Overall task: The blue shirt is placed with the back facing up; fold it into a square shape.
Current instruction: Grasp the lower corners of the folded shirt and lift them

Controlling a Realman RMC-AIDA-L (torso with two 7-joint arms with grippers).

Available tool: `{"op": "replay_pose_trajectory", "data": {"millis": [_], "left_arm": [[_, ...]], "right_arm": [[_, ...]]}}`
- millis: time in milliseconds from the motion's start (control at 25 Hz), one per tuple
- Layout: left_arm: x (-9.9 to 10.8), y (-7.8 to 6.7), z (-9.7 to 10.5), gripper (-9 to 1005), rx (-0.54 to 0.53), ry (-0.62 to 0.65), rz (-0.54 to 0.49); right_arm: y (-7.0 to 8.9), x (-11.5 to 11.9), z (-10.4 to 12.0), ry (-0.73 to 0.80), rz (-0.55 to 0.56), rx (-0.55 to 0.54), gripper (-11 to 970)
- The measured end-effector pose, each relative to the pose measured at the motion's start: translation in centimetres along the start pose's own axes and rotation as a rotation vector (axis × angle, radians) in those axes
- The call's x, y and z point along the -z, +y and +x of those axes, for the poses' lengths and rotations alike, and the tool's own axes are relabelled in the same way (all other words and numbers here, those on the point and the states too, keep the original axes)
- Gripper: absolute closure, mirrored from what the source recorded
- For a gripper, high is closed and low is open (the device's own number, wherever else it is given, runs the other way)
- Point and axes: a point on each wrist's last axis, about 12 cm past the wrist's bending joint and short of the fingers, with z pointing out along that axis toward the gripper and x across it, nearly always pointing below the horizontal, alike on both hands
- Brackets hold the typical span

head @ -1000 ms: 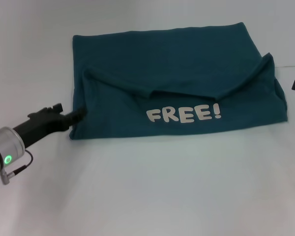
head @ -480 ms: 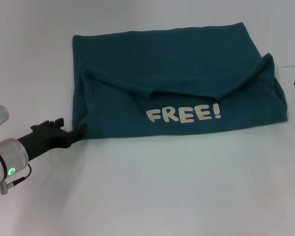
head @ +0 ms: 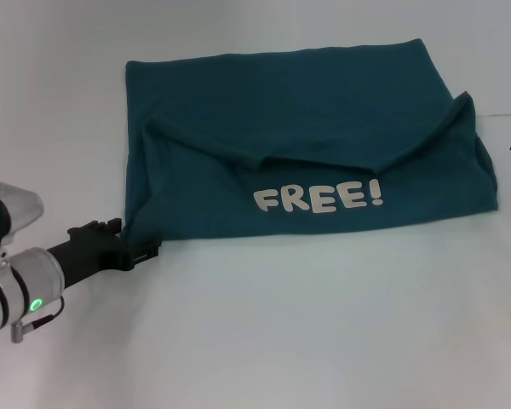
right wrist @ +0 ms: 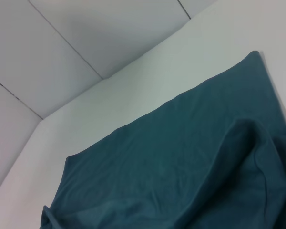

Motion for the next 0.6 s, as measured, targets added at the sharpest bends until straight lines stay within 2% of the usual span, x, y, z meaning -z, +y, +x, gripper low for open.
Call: {"op": "replay_pose_trajectory", "data": {"millis": [600], "left_arm": [[-0.59, 0.10, -0.31, 304, -0.033, 0.023, -0.033]], "right_arm": [[-0.06, 0.07, 0.12, -0.004, -0.001, -0.005, 193]]}}
